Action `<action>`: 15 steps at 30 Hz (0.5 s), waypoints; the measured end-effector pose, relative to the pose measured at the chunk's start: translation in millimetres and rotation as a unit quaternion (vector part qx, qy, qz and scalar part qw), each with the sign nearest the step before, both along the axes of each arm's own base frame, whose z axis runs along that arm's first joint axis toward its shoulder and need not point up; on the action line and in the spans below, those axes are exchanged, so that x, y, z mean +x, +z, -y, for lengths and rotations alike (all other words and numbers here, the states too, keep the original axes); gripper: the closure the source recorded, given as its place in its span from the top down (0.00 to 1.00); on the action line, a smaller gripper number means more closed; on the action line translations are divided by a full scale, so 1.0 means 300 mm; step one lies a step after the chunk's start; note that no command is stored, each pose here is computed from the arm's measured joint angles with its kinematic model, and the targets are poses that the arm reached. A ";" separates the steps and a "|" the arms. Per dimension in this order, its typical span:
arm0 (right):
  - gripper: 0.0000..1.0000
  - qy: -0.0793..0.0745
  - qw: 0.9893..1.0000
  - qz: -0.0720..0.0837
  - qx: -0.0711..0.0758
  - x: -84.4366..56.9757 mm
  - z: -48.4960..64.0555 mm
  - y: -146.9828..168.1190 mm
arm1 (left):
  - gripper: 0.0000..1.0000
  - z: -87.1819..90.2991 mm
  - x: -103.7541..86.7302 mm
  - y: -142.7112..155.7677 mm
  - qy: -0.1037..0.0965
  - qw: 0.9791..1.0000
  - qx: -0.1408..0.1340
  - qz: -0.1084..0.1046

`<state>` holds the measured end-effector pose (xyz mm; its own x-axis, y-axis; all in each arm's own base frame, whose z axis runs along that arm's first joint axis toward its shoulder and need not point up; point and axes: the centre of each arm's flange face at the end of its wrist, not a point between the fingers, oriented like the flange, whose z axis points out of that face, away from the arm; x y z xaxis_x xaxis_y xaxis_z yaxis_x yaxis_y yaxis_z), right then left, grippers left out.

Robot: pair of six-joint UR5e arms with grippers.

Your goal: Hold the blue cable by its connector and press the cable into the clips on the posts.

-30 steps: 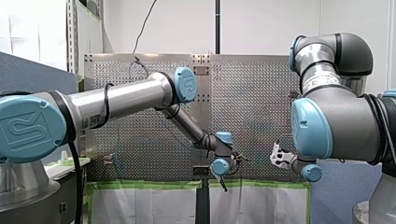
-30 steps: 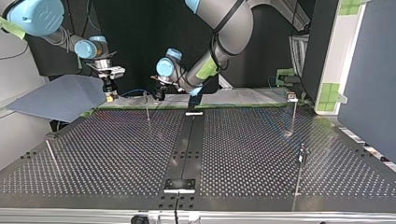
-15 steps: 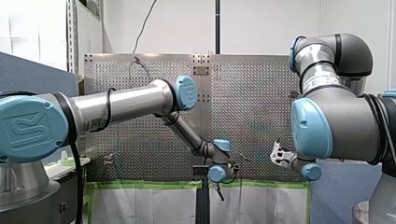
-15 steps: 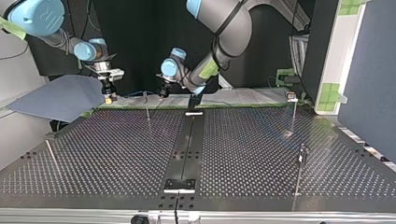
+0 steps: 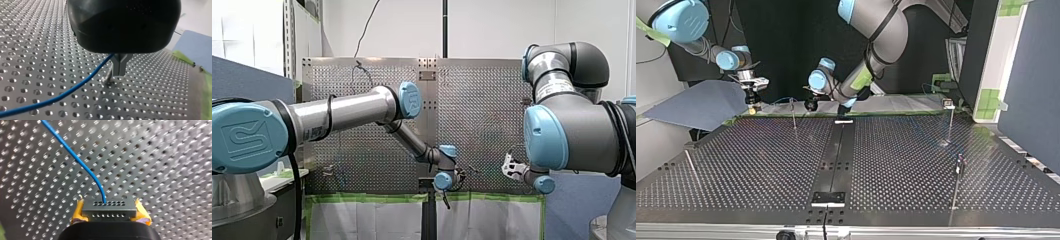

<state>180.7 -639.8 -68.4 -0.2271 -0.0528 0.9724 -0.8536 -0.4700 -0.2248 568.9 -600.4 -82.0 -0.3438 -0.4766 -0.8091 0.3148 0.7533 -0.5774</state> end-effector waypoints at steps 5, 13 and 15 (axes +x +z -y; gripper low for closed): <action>0.00 -0.013 1.000 0.000 0.007 -0.017 0.045 -0.010 | 0.00 0.000 0.040 0.038 0.005 1.000 -0.004 0.004; 0.00 -0.016 1.000 0.003 0.004 -0.023 0.120 0.030 | 0.00 -0.032 0.082 0.049 0.015 1.000 -0.003 0.003; 0.00 -0.016 1.000 0.004 0.003 -0.024 0.131 0.036 | 0.00 -0.041 0.093 0.052 0.017 1.000 -0.003 0.004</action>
<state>173.4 -679.0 -57.6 -0.2357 -0.0510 0.9705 -0.8668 -0.4405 -0.2337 596.9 -588.2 -66.4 -0.3203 -0.4929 -0.8090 0.2937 0.7602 -0.5795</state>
